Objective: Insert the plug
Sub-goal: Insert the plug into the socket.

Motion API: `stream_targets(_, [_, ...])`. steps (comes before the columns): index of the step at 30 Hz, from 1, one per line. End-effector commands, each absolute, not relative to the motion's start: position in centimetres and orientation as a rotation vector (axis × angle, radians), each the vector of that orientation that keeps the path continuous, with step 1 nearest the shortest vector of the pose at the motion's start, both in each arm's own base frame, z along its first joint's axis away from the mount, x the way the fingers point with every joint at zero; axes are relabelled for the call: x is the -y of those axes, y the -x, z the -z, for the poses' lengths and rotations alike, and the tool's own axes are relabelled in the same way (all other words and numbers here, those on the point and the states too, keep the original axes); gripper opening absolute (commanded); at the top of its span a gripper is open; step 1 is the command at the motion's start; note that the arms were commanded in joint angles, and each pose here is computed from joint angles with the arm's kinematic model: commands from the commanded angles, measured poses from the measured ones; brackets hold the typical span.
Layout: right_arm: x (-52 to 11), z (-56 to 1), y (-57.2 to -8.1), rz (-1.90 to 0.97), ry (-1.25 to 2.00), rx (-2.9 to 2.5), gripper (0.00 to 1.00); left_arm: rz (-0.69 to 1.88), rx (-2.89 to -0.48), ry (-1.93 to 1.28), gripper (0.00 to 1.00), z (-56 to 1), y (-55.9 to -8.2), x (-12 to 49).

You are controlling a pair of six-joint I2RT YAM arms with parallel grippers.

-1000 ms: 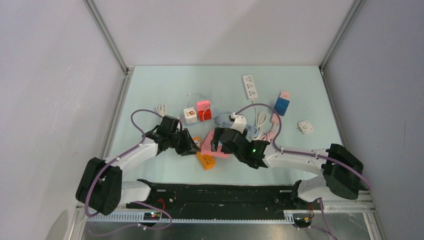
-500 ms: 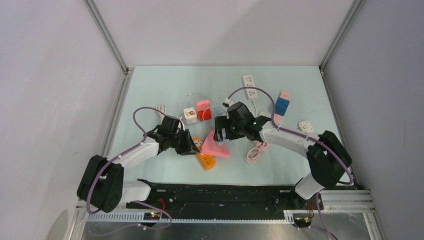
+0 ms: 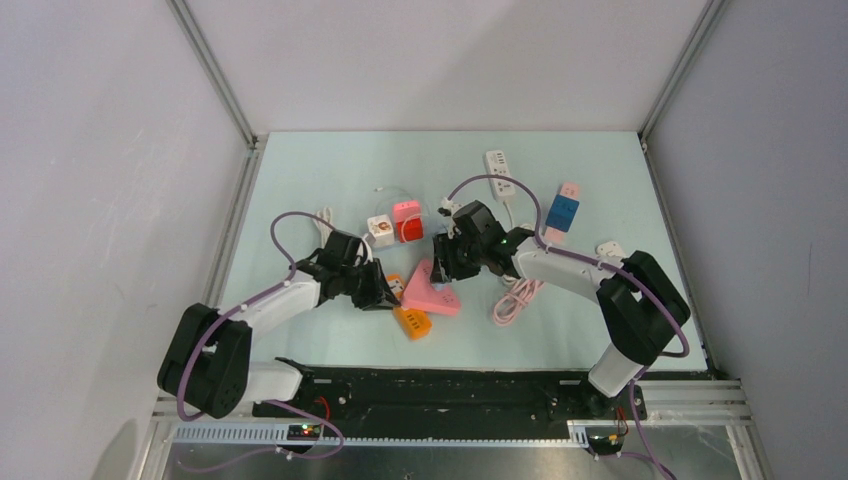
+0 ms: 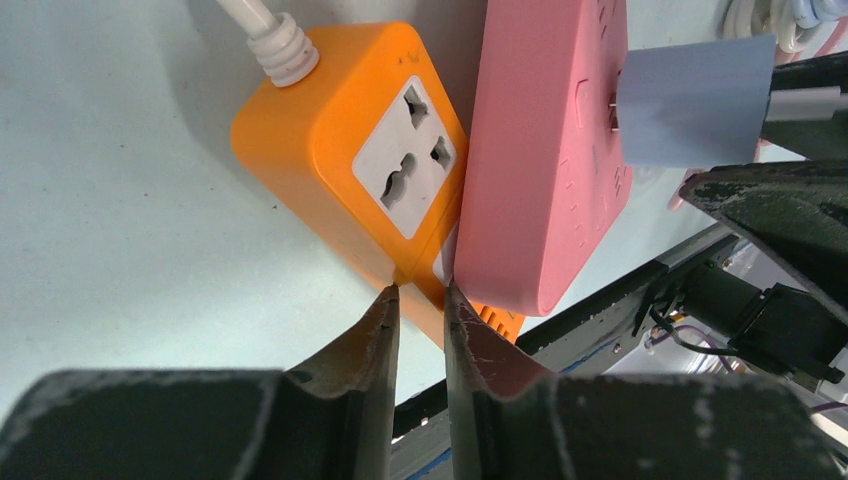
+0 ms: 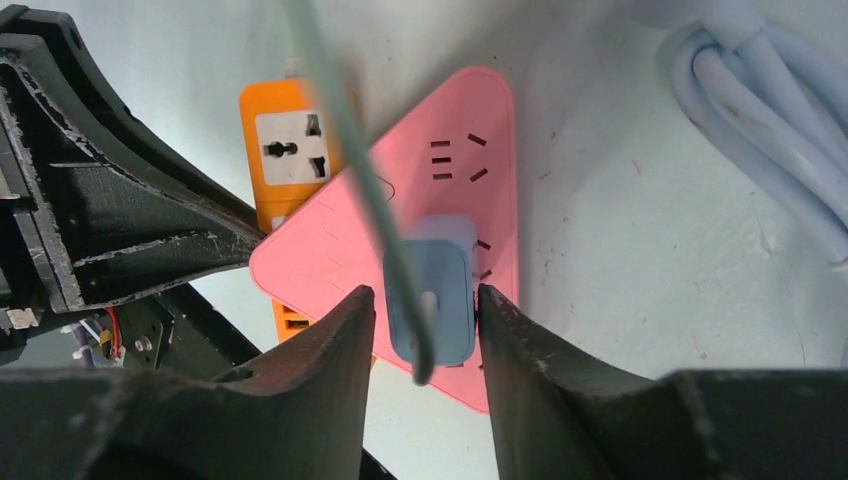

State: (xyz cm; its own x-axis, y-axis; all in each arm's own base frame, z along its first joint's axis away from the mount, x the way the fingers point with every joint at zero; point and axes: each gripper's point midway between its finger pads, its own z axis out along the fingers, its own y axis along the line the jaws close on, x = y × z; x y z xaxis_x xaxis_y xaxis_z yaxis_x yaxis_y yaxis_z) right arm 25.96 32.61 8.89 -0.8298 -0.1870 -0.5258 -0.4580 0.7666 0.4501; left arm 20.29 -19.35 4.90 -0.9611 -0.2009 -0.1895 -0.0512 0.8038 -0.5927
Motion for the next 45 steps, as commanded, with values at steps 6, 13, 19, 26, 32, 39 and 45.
stream_targets(6, [-34.1, -9.3, -27.0, -0.83, 0.563, -2.443, 0.38, 0.873, -2.73, 0.114, 0.25, -5.4, -21.4, 19.6])
stream_targets(13, [-33.7, -7.5, -26.6, -0.755, 0.589, -2.484, 0.48, 0.874, -2.74, 0.115, 0.25, -5.1, -21.2, 19.5])
stream_targets(19, [-33.8, -7.2, -26.6, -0.762, 0.558, -2.482, 0.12, 0.873, -2.745, 0.118, 0.24, -5.0, -21.1, 19.5])
stream_targets(26, [-34.2, -6.4, -26.2, -0.785, 0.56, -2.483, 0.0, 0.881, -2.757, 0.112, 0.24, -4.7, -21.0, 19.6])
stream_targets(32, [-34.0, -3.7, -24.9, -0.781, 0.592, -2.519, 0.0, 0.885, -2.767, 0.106, 0.23, -4.6, -20.9, 19.6])
stream_targets(39, [-34.0, -1.2, -22.9, -0.757, 0.621, -2.597, 0.0, 0.889, -2.768, 0.1, 0.22, -4.5, -20.9, 19.7])
stream_targets(45, [-34.3, -4.4, -24.4, -0.724, 0.58, -2.573, 0.5, 0.883, -2.762, 0.102, 0.22, -4.7, -21.0, 19.6])
